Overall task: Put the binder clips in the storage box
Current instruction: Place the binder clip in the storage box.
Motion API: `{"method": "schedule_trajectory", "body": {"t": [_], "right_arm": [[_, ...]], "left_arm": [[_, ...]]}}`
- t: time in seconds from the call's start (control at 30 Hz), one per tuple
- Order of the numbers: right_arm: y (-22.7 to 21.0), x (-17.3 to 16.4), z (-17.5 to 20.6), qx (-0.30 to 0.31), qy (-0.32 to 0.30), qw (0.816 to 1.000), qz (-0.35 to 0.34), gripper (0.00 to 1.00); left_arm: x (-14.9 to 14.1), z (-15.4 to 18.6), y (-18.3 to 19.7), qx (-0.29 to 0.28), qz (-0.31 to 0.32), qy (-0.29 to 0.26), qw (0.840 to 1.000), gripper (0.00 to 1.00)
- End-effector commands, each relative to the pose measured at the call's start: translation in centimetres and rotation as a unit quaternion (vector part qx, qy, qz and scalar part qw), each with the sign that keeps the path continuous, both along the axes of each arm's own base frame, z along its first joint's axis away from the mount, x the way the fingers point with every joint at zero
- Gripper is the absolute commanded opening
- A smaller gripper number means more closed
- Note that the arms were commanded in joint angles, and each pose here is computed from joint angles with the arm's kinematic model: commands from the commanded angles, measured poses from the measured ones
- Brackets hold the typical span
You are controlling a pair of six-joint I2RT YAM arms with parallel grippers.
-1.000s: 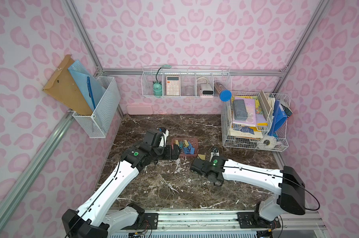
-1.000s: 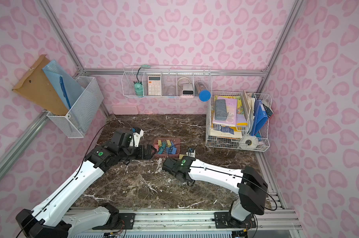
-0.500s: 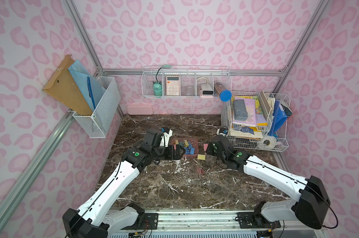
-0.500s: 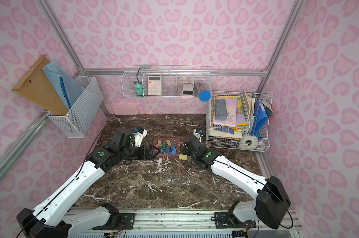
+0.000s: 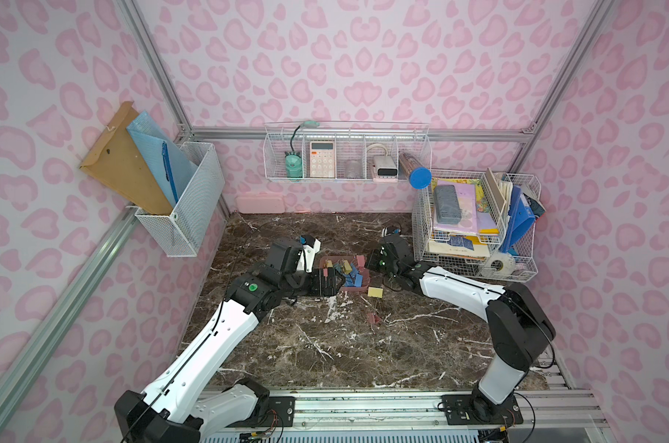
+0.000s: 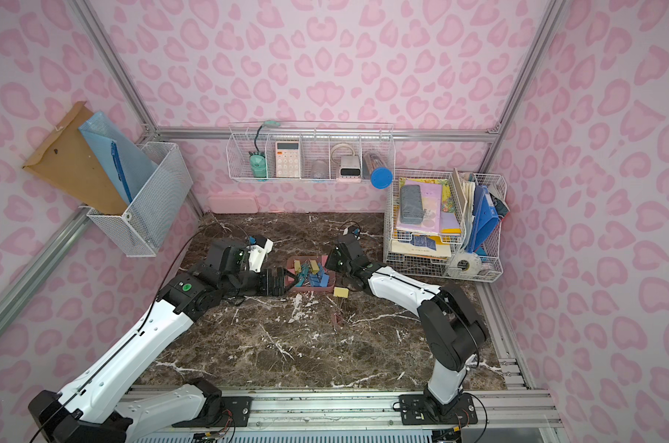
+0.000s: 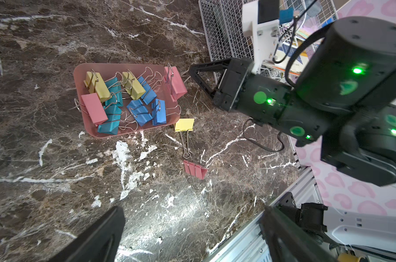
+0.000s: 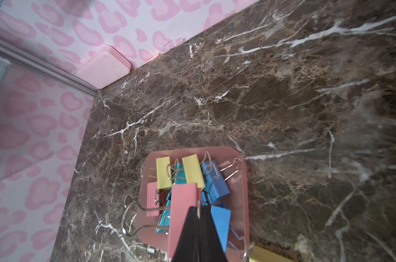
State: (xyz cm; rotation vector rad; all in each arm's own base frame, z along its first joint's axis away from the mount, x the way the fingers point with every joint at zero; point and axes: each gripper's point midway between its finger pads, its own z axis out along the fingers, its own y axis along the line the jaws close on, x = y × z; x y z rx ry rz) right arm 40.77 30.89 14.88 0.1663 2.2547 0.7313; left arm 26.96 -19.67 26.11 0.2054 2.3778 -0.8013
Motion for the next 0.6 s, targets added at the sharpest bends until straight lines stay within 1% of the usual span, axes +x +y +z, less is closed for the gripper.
{"method": "schedule_trajectory", "body": {"t": [0.0,0.2,0.37,0.5,0.57], "right_arm": [[1.7,0.6,0.7,0.029,-0.012,0.999,0.031,0.00],[3.2,1.3,-1.2,0.039,0.013,0.998,0.055,0.00],[3.0,2.1,-3.4,0.042,0.036,0.997,0.050,0.00],[2.7,2.7,-4.5,0.046,0.040,0.997,0.056,0.00],[2.8,2.8,-5.1,0.039,0.044,0.996,0.061,0.00]], "left_arm": [[-0.1,0.5,0.1,0.000,0.001,-0.007,1.000,0.99],[0.2,0.3,0.1,0.002,0.004,-0.003,1.000,0.99],[0.3,0.1,0.3,0.008,0.013,0.006,1.000,0.99],[0.3,0.1,0.3,0.008,0.012,0.005,1.000,0.99],[0.3,0.1,0.3,0.009,0.012,0.006,1.000,0.99]]}}
